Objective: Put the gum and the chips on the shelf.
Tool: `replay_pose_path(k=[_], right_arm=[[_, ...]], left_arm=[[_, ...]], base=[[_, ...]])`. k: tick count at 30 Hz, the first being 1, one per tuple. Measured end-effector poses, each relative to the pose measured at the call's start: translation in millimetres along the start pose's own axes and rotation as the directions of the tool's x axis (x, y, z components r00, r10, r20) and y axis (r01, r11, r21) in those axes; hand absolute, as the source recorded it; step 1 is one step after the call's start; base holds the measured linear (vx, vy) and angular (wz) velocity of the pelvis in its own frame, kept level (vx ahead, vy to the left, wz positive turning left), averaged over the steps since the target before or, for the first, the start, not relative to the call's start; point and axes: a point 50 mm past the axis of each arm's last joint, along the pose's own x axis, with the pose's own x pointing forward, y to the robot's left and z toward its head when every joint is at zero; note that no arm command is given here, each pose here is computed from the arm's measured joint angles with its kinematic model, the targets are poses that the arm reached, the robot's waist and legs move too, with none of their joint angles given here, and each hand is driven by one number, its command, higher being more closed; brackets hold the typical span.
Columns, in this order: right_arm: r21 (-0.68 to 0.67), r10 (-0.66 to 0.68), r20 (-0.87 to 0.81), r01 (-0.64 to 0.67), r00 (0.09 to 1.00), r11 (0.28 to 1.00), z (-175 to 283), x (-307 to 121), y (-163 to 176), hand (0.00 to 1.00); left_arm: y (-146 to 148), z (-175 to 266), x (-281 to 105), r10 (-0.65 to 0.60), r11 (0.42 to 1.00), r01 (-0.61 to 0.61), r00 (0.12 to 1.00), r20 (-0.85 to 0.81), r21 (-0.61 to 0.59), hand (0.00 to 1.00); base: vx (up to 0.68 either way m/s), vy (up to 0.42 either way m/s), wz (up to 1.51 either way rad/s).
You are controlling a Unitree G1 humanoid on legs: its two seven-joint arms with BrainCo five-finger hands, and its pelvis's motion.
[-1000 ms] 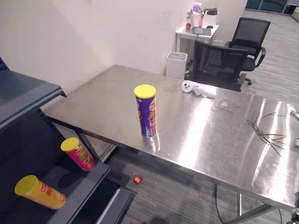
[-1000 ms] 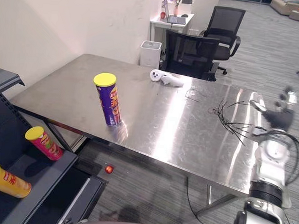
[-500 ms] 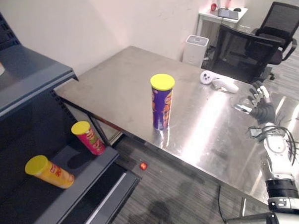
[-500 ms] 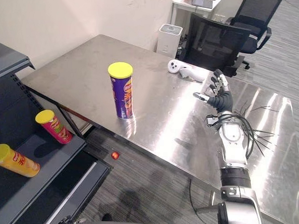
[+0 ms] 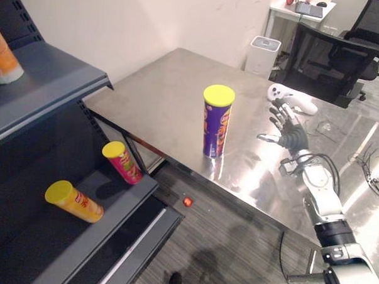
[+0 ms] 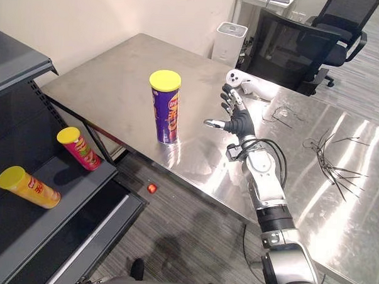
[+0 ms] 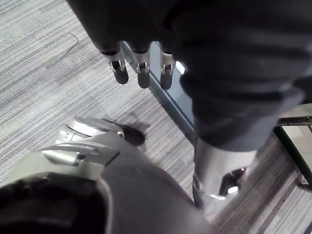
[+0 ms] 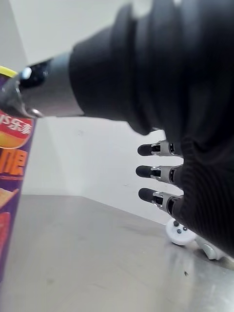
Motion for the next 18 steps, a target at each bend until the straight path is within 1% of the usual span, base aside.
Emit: replay_pose_path(k=[5, 18], right_arm=[[-0.009, 0.06, 0.021, -0.06, 0.998, 0.998, 6, 8, 11, 0.0], [-0.02, 0.135, 0.075, -0.134, 0.988, 0.991, 20, 15, 26, 0.0]], left_arm=[[-1, 3, 1, -0.001, 1.0, 0.001, 1.0, 0.006, -0.011, 0.0], [-1, 4, 1, 0.002, 1.0, -0.002, 1.0, 0.012, -0.018, 0.0]], base=[[-0.05, -0.012, 0.01], [-0.01, -0.006, 0.0]])
